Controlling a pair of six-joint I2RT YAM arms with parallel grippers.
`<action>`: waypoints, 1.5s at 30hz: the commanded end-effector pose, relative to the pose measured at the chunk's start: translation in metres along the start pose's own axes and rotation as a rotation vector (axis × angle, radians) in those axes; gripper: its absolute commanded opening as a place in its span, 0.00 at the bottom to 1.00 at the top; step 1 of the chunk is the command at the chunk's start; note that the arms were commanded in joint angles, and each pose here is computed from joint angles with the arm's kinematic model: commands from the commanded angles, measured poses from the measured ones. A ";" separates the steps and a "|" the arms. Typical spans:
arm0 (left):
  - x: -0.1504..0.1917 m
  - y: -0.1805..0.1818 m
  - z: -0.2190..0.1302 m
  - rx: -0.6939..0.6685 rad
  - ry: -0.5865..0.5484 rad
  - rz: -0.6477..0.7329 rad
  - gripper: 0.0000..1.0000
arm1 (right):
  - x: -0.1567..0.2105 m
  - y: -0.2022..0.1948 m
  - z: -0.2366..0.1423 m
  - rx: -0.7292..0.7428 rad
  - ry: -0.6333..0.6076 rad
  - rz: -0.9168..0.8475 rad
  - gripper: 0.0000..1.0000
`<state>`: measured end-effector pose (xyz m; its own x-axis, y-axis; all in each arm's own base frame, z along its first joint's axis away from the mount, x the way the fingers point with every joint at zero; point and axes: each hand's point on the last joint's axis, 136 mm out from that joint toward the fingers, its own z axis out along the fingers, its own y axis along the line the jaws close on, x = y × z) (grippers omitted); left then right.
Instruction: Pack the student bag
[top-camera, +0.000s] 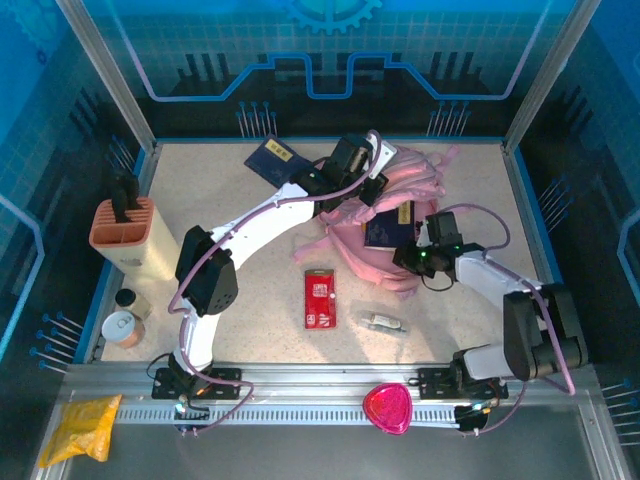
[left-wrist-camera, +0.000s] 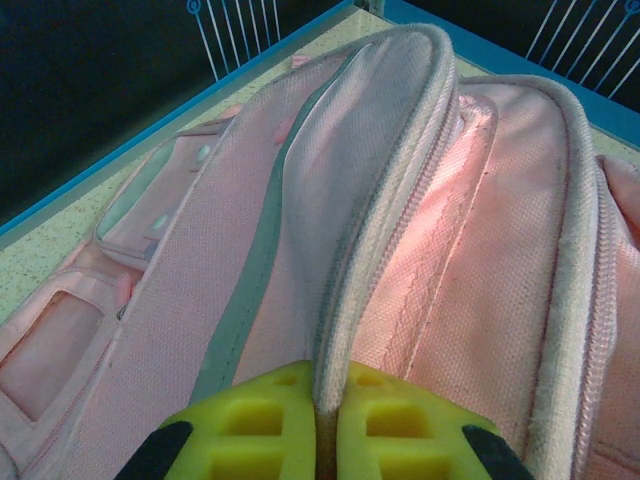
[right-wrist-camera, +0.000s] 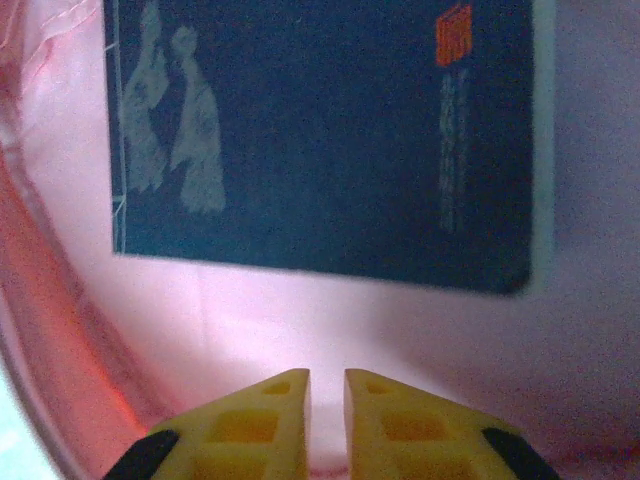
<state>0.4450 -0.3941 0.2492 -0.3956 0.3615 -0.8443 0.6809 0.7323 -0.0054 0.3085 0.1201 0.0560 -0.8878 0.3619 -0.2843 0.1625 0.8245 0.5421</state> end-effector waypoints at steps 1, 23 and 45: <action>-0.067 -0.008 -0.045 0.046 -0.203 -0.005 0.00 | -0.036 0.013 0.006 -0.021 -0.131 -0.029 0.11; -0.052 0.000 -0.034 0.014 -0.163 -0.018 0.00 | -0.046 0.007 -0.020 0.019 -0.192 -0.045 0.31; 0.021 -0.033 -0.019 0.279 -0.027 -0.327 0.41 | -0.002 0.064 -0.144 -0.119 -0.227 -0.229 0.72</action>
<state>0.4108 -0.3988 0.2009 -0.5968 0.2444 -0.7643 0.6565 0.6964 -0.2900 0.2610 0.0931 0.2045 -0.7360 0.3351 -0.5883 -0.0197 0.8579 0.5134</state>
